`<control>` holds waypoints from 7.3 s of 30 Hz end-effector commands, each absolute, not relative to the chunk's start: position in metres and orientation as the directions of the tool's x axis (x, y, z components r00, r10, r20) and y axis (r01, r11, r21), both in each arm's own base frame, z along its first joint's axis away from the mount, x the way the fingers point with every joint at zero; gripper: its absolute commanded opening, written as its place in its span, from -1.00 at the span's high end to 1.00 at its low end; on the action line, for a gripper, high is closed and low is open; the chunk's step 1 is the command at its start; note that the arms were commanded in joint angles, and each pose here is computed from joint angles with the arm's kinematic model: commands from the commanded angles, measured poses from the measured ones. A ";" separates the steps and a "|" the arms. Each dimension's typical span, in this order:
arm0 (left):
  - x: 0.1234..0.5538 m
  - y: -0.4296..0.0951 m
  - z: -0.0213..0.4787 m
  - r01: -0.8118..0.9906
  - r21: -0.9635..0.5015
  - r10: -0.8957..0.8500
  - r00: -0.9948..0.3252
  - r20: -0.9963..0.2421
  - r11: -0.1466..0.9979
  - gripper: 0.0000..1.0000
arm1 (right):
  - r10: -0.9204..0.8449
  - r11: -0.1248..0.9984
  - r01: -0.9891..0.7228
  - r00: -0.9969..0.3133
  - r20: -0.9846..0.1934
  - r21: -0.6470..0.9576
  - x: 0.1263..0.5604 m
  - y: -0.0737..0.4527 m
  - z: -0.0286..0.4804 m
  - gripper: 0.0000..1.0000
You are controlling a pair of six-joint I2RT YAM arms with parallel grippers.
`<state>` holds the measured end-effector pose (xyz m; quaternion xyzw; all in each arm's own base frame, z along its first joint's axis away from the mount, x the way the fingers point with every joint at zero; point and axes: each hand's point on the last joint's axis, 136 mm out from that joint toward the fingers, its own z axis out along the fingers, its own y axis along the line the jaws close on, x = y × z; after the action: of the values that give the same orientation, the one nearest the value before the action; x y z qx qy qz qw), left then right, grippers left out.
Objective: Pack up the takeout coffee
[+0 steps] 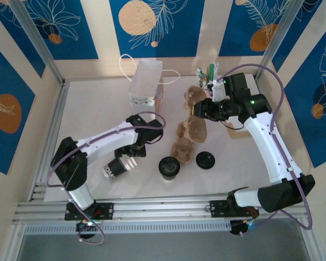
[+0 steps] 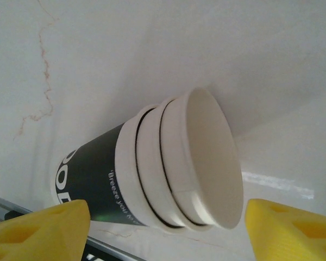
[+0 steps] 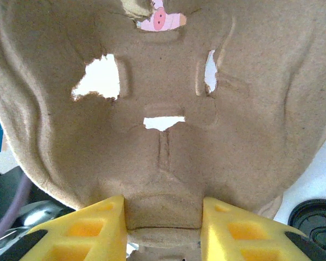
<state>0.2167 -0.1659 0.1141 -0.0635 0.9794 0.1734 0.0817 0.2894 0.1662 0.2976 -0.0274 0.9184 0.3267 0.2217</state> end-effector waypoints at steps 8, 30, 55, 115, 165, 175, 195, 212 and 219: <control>0.209 -0.156 0.100 -0.189 0.411 -0.150 -0.981 -0.126 0.892 -0.13 | 0.082 0.762 -0.221 -0.900 -0.429 0.609 0.279 0.169 0.304 0.28; 0.206 -0.145 0.104 -0.187 0.457 -0.152 -0.982 -0.114 0.870 0.91 | 0.106 0.753 -0.200 -0.903 -0.416 0.627 0.276 0.159 0.295 0.28; 0.246 -0.018 0.184 -0.494 0.168 -0.404 -0.830 -0.385 0.853 1.00 | 0.113 0.765 -0.187 -0.903 -0.414 0.617 0.266 0.153 0.302 0.28; 0.358 -0.095 0.357 -0.061 -0.247 -0.222 -0.679 -0.700 0.967 -0.98 | 0.097 0.794 -0.173 -0.910 -0.403 0.582 0.267 0.164 0.309 0.28; 0.406 -0.211 0.299 0.052 -0.317 -0.130 -0.841 -0.526 0.947 1.00 | 0.127 0.730 -0.211 -0.893 -0.433 0.650 0.255 0.167 0.338 0.27; 0.355 -0.221 0.310 0.061 -0.395 -0.168 -0.838 -0.519 0.917 1.00 | 0.124 0.685 -0.247 -0.887 -0.444 0.685 0.247 0.177 0.360 0.28; 0.279 -0.254 0.293 0.122 -0.493 -0.168 -0.848 -0.503 0.862 1.00 | 0.118 0.601 -0.303 -0.882 -0.456 0.740 0.264 0.219 0.395 0.27; 0.255 -0.249 0.290 0.148 -0.568 -0.192 -0.847 -0.495 0.810 0.94 | 0.087 0.635 -0.307 -0.883 -0.461 0.709 0.295 0.261 0.387 0.26; 0.252 -0.240 0.289 0.149 -0.556 -0.198 -0.834 -0.515 0.818 0.58 | 0.081 0.645 -0.293 -0.892 -0.444 0.706 0.309 0.279 0.377 0.27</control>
<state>0.2573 -0.2411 0.2832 -0.0179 0.9141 -0.2934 0.2793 0.3053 0.2718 0.3660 -0.0610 0.8845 0.4108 0.2124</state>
